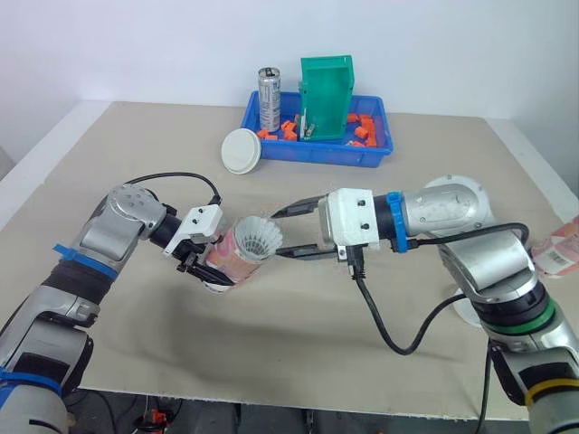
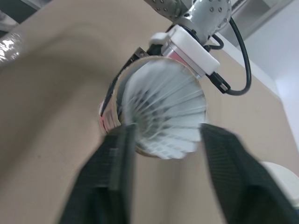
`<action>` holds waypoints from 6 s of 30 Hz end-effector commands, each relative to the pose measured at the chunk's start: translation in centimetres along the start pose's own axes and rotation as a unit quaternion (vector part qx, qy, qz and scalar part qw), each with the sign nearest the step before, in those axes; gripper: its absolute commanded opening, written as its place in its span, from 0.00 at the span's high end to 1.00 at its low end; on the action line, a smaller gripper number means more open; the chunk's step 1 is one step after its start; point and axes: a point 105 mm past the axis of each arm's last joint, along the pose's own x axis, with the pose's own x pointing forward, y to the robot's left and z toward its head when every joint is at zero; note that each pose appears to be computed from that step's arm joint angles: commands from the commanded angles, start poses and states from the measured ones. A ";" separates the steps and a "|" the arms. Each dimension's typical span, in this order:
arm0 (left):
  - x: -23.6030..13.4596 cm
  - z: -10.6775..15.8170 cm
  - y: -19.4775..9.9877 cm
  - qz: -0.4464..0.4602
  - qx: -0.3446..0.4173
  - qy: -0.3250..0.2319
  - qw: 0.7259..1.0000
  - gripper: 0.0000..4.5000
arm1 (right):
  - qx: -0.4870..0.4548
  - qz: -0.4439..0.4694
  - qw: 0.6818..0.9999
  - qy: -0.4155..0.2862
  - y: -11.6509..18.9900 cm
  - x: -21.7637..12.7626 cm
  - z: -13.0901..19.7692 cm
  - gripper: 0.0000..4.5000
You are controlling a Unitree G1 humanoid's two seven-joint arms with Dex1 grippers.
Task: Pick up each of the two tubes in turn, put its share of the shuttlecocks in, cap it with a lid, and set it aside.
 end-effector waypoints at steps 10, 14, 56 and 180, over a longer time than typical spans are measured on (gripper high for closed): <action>-0.1 0.4 -0.1 0.006 0.009 -0.007 1.000 0.36 | 0.151 -0.271 0.942 0.130 -2.7 -10.9 -8.6 0.37; -0.1 0.2 -0.4 0.006 0.004 -0.007 1.000 0.36 | 0.215 -0.419 0.857 0.211 -1.5 -16.8 -14.3 0.37; -0.6 0.1 -1.0 0.016 -0.003 -0.005 1.000 0.36 | 0.300 -0.491 0.798 0.180 -2.8 -19.2 -22.0 0.99; 12.3 4.7 1.2 0.066 -0.018 -0.290 0.955 0.36 | 0.152 0.029 0.905 0.396 2.8 -21.4 -11.0 0.31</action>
